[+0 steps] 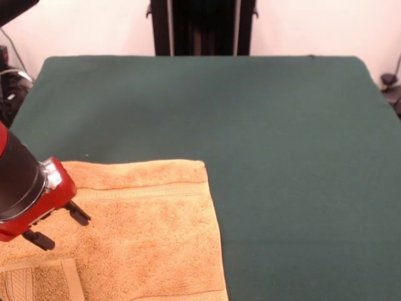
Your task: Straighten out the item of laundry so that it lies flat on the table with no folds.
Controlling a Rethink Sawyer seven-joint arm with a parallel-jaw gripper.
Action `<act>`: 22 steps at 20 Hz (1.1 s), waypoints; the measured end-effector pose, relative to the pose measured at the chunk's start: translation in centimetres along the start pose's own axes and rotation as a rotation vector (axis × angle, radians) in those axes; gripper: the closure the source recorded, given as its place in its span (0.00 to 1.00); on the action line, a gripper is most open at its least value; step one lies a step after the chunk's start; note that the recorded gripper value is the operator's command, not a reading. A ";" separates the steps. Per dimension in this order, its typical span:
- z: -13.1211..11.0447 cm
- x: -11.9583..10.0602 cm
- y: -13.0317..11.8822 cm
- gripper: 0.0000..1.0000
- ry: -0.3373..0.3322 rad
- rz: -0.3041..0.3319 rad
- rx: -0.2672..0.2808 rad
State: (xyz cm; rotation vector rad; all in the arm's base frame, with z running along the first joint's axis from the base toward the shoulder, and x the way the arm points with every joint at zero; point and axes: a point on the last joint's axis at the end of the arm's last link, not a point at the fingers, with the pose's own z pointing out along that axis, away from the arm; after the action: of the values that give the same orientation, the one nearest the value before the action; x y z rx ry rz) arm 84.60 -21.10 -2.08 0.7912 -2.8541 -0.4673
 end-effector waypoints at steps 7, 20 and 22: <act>0.2 0.8 -0.4 0.00 0.018 0.012 0.000; 2.0 3.7 -0.2 0.00 -0.113 0.007 0.146; 2.2 3.7 0.2 0.00 -0.122 0.029 0.169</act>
State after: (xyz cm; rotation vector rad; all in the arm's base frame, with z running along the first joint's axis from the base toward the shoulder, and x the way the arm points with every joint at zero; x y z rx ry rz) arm 80.89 -22.31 -3.89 0.7721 -3.0455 -0.2828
